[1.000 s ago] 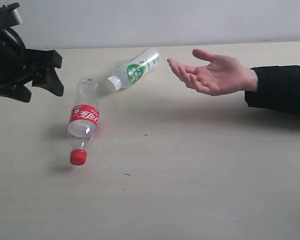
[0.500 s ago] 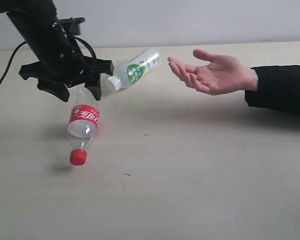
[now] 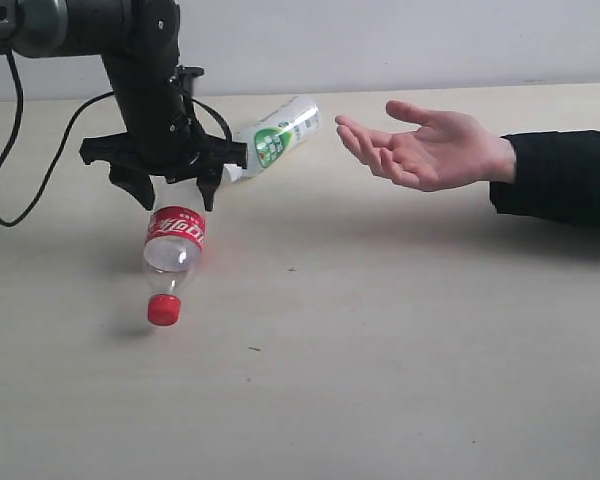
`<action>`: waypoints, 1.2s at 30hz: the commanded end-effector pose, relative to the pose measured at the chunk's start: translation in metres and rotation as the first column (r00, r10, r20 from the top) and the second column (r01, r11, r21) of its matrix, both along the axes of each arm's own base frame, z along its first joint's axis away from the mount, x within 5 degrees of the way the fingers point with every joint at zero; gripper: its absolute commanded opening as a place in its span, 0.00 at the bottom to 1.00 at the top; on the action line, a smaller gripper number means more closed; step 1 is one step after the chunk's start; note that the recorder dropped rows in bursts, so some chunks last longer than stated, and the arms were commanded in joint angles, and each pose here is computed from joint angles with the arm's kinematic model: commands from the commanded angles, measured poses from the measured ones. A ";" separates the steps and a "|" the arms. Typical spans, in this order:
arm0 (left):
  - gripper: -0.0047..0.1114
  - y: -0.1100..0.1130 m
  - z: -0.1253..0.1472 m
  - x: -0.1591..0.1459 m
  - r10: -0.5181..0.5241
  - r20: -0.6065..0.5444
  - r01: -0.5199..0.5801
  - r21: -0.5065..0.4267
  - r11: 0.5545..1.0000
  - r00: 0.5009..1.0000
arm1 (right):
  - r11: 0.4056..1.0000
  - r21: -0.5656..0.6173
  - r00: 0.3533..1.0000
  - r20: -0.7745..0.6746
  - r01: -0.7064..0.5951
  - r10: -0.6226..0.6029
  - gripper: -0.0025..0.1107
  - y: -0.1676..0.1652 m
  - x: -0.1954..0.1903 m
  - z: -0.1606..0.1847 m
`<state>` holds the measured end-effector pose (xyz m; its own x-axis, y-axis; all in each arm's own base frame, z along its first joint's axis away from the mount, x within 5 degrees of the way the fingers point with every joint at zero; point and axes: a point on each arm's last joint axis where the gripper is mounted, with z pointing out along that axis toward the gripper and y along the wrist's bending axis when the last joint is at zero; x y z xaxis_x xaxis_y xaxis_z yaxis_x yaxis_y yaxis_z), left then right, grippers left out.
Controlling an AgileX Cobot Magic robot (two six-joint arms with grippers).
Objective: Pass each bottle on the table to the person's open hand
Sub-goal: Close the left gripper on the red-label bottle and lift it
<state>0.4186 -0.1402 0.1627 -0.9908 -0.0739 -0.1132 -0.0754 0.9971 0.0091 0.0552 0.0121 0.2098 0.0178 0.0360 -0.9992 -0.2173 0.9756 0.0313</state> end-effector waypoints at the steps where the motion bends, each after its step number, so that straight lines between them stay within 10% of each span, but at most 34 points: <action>1: 0.61 -0.001 -0.006 0.005 -0.003 0.009 0.003 0.027 1.000 1.000 | 1.000 -0.001 1.000 0.002 0.003 -0.003 0.02 0.000 0.000 -0.001; 14: 0.59 -0.002 -0.022 0.007 0.003 -0.007 -0.002 0.032 1.000 1.000 | 1.000 -0.001 1.000 0.002 0.003 -0.003 0.02 0.000 0.000 -0.001; 24: 0.05 0.003 -0.024 0.007 -0.032 -0.020 0.034 0.090 0.995 0.999 | 1.000 -0.001 1.000 0.002 0.003 -0.003 0.02 0.000 0.000 -0.001; 36: 0.04 0.024 0.029 0.004 -0.040 -0.007 0.041 0.197 0.980 0.999 | 1.000 -0.001 1.000 0.002 0.003 -0.003 0.02 0.000 0.000 -0.001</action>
<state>0.4225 -0.1194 0.1590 -0.9986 -0.0178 -0.0492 -0.0275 0.9786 0.2039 0.0552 0.0121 0.2098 0.0178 0.0360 -0.9992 -0.2173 0.9756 0.0313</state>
